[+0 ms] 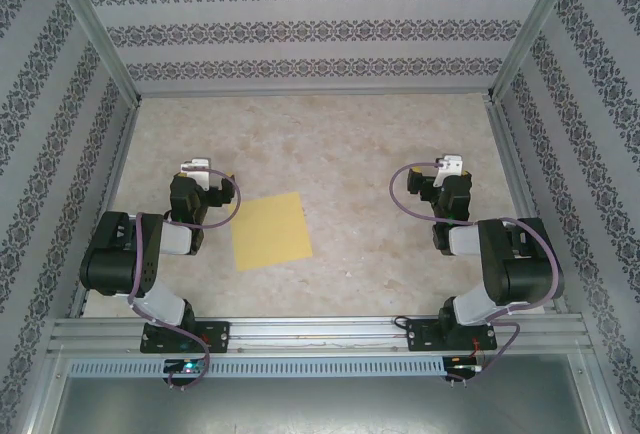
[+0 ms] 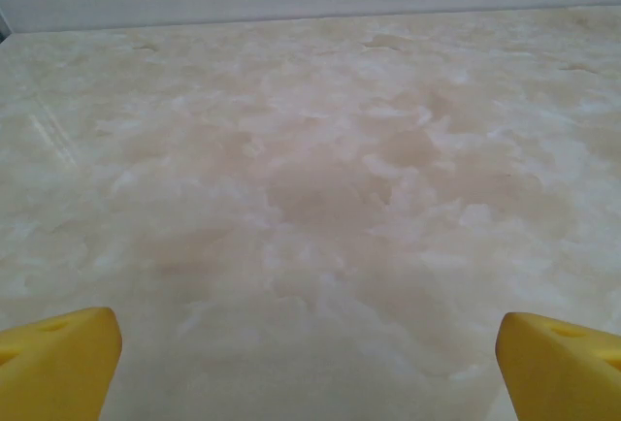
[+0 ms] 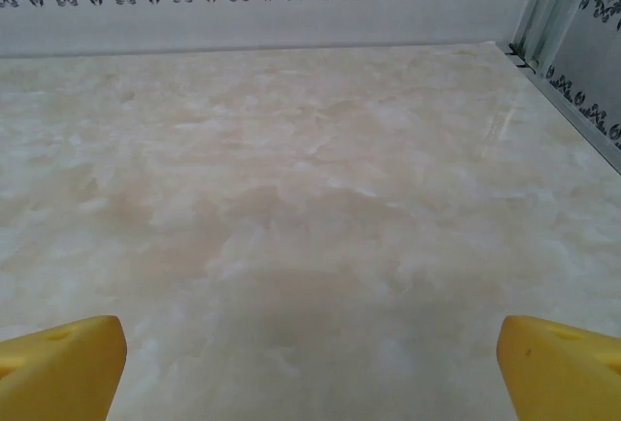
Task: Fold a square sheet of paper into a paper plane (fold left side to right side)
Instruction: Move the square sheet of paper to the center of the table.
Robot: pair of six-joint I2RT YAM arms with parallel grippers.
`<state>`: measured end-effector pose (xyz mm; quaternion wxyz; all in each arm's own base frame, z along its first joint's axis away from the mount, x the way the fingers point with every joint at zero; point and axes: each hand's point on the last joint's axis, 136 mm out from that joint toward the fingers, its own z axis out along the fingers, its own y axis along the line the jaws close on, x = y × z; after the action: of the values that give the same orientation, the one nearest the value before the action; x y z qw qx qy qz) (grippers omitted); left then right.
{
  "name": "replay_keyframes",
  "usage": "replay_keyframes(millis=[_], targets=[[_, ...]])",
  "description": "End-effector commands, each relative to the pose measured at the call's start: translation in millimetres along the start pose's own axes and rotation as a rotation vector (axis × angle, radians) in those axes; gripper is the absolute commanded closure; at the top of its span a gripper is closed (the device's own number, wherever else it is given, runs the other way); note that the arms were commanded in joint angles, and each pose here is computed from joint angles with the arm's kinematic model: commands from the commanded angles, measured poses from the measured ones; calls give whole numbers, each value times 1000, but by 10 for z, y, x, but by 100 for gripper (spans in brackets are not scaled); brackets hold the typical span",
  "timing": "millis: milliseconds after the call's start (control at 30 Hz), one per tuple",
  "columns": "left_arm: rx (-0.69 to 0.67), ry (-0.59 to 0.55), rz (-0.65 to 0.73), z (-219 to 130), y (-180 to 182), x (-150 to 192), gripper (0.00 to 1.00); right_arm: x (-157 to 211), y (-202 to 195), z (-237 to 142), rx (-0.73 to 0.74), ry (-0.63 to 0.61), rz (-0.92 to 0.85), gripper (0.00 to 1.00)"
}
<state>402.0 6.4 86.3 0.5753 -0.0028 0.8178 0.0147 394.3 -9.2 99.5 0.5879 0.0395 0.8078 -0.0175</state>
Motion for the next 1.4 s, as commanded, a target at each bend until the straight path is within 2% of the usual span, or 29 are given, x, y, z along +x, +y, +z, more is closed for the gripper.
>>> replay_keyframes(millis=[0,1133,1367], targets=[[-2,2,-19,-7,24,-6,1,-96,20,-1,1,-35,-4,2],[13,-2,-17,-13,0,-15,1,-92,20,-2,-10,-32,3,2],[13,-29,-17,-113,4,-153,1,-126,17,-19,-14,-43,10,2]])
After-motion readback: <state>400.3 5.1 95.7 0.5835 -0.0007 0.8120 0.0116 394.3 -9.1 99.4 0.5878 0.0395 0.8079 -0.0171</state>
